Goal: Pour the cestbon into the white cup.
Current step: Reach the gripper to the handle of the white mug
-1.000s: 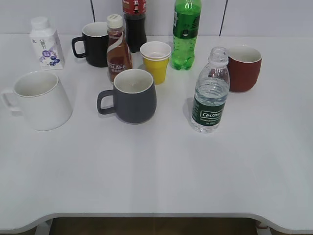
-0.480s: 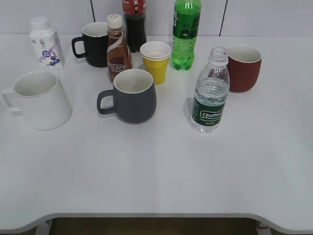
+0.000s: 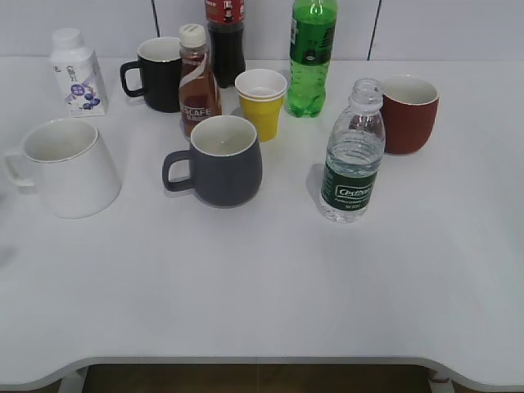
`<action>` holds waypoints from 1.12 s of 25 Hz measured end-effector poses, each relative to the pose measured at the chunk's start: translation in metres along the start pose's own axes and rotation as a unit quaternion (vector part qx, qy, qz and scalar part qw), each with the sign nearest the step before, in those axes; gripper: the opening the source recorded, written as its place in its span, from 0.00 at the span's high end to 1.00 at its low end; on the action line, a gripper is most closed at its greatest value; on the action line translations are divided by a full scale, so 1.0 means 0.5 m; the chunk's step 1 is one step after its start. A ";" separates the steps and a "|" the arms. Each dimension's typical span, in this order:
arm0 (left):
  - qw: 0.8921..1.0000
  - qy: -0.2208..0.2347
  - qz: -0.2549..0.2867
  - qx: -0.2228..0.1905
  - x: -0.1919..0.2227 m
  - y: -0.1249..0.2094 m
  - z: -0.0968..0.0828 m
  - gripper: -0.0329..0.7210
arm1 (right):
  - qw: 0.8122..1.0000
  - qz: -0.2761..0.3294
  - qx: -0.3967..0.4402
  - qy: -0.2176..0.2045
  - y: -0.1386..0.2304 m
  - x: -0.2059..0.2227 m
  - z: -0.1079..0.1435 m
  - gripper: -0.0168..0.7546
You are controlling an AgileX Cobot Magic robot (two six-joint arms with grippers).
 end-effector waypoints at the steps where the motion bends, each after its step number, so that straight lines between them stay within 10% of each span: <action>1: 1.000 -0.003 0.029 -0.002 0.024 0.027 0.004 0.64 | 1.000 0.000 0.000 0.000 0.000 0.000 0.000 0.33; 12: 0.987 -0.042 0.150 -0.045 0.125 0.243 0.067 0.63 | 1.000 0.000 0.003 -0.003 0.000 0.000 0.002 0.33; 28: 0.992 -0.025 0.111 -0.054 0.183 0.332 0.078 0.49 | 1.000 0.001 0.003 -0.004 0.000 0.000 0.002 0.33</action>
Point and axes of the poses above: a point on each arm's last joint axis where the gripper is mounted, x pointing out along that axis toward the gripper, z along the wrist's bending axis when the last joint is at zero, y = z × x, the point moved 3 cm from there along x, pointing out along that axis toward the gripper, and after that the axes turned 9 degrees about -x, right-handed, at the moved point
